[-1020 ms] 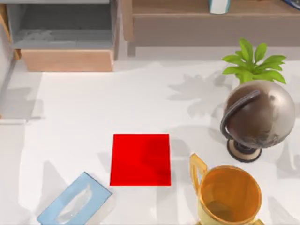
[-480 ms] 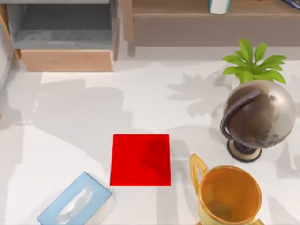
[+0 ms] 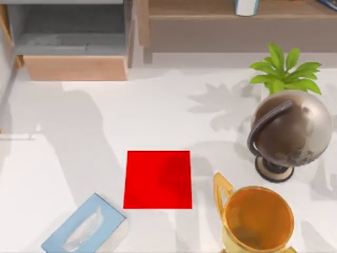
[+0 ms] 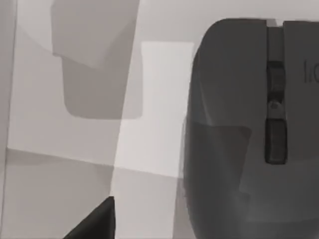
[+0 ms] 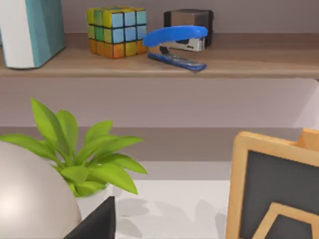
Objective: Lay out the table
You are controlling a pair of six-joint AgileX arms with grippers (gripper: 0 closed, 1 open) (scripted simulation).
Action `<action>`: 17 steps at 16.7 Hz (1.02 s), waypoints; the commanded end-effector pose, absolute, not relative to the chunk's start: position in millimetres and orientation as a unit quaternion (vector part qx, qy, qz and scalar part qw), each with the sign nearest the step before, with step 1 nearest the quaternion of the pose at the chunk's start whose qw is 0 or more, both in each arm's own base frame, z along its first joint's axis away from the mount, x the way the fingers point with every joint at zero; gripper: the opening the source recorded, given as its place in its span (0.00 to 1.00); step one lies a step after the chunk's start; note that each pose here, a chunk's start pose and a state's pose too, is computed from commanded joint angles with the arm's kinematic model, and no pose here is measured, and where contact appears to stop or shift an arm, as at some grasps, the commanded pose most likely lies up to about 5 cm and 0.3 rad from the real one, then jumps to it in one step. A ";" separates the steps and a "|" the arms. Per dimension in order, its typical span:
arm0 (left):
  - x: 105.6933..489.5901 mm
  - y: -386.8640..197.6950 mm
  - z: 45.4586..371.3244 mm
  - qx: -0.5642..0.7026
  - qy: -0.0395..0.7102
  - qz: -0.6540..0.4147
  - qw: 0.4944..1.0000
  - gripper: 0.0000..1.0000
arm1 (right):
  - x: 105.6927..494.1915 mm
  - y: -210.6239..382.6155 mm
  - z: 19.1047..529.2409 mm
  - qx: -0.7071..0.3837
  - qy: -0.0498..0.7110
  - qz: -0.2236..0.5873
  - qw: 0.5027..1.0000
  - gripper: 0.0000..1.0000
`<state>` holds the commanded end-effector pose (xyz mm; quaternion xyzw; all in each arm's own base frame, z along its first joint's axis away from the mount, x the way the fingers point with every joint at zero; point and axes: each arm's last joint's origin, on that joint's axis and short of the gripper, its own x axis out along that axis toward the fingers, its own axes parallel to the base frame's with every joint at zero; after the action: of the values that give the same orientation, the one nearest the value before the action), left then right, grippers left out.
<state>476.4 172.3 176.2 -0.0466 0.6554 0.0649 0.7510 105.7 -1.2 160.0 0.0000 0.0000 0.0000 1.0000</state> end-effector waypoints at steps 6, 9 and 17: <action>485.5 169.8 160.0 -0.046 0.668 0.054 0.741 1.00 | 105.7 -1.2 160.0 0.000 0.000 0.000 1.000 1.00; 484.9 171.4 159.2 -0.047 0.668 0.055 0.741 1.00 | 105.7 -1.2 160.0 0.000 0.000 0.000 1.000 1.00; 484.8 174.7 149.3 -0.046 0.668 0.054 0.741 1.00 | 105.7 -1.2 160.0 0.000 0.000 0.000 1.000 1.00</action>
<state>484.8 174.7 149.3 -0.0458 0.6675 0.0544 0.7412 105.7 -1.2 160.0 0.0000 0.0000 0.0000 1.0000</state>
